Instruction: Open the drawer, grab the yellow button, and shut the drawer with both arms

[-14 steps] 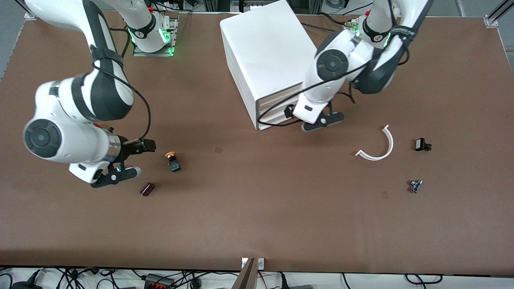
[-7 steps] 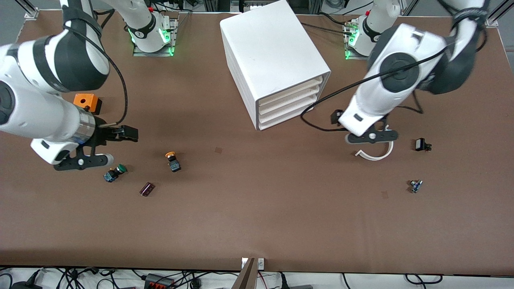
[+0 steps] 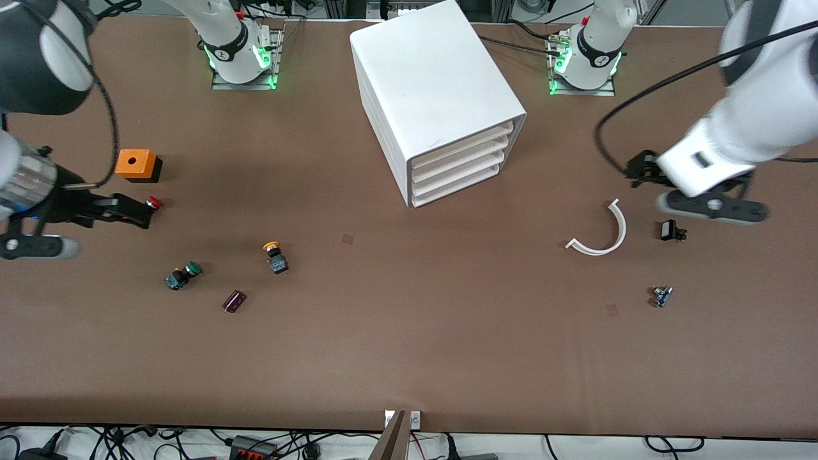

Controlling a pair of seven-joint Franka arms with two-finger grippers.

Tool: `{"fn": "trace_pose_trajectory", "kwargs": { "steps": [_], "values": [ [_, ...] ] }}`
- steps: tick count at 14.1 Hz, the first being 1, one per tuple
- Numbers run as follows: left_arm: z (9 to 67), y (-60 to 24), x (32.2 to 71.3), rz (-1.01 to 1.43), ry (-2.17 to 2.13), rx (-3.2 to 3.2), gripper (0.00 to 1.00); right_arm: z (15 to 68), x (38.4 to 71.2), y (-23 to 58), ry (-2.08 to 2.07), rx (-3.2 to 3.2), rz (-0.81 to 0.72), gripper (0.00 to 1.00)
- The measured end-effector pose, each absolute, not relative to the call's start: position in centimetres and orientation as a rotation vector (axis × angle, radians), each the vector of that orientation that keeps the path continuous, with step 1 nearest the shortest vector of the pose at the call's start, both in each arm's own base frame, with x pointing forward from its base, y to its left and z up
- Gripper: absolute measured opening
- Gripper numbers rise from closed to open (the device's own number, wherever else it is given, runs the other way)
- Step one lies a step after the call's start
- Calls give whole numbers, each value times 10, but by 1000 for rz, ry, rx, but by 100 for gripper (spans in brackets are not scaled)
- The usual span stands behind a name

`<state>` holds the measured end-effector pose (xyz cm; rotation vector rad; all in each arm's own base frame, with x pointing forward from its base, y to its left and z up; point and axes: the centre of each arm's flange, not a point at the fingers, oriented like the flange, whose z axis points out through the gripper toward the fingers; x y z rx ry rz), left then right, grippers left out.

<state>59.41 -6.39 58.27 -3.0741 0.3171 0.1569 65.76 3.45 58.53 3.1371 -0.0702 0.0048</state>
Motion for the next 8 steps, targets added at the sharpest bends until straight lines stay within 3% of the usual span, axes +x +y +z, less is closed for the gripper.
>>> {"fn": "trace_pose_trajectory", "kwargs": {
  "steps": [3, 8],
  "values": [
    [592, -16, 586, -17, 328, -3119, 100, 614, 648, -10, -157, 3170, 73, 100],
    [576, -21, 561, -153, 335, -3111, 100, 627, 629, -61, -170, 3171, 80, 100]
  ]
}}
